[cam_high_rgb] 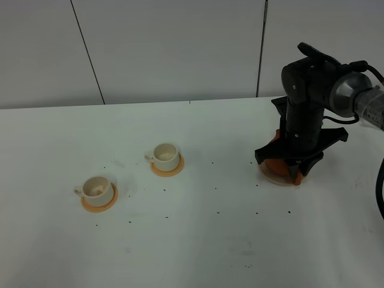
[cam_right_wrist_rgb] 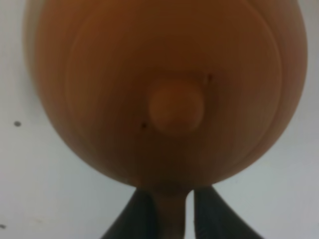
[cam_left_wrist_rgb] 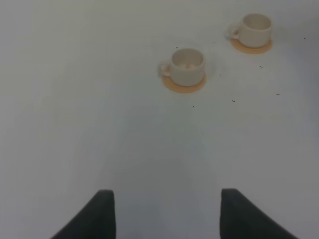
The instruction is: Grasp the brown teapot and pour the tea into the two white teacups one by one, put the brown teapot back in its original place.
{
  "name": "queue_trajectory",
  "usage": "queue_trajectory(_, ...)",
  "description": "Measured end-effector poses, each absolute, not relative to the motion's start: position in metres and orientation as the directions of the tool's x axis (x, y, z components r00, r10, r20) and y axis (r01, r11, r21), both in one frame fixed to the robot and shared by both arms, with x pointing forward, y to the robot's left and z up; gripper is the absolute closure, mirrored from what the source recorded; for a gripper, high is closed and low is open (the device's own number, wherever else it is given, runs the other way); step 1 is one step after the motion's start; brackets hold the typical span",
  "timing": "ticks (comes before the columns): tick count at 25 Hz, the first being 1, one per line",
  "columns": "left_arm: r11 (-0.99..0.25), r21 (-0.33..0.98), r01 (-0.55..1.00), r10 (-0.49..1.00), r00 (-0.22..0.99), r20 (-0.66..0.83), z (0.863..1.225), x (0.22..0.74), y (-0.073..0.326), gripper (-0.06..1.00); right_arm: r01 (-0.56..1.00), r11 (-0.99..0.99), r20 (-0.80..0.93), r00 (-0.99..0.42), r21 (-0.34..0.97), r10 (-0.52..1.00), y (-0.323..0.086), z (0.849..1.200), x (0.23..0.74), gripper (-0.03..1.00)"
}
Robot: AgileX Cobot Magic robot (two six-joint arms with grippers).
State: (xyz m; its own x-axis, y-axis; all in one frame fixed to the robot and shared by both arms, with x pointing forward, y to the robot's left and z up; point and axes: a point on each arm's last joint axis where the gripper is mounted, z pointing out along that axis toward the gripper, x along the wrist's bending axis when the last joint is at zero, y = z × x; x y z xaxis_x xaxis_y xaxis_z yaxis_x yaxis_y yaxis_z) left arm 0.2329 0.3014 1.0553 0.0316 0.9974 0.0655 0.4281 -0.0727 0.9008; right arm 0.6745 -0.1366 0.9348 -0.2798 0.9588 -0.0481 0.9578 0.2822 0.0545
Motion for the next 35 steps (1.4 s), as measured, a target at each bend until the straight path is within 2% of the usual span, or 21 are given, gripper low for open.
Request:
queue_trajectory(8, -0.072, 0.901, 0.428, 0.997, 0.031, 0.065, 1.055, 0.233, 0.301, 0.41, 0.959, 0.282, -0.050, -0.280, 0.028, 0.959, -0.137, 0.928, 0.674, 0.87)
queue_trajectory(35, -0.072, 0.901, 0.428, 0.997, 0.031, 0.065, 1.055, 0.233, 0.301, 0.41, 0.954, 0.293, -0.050, -0.291, 0.054, 0.955, -0.137, 0.940, 0.673, 0.87)
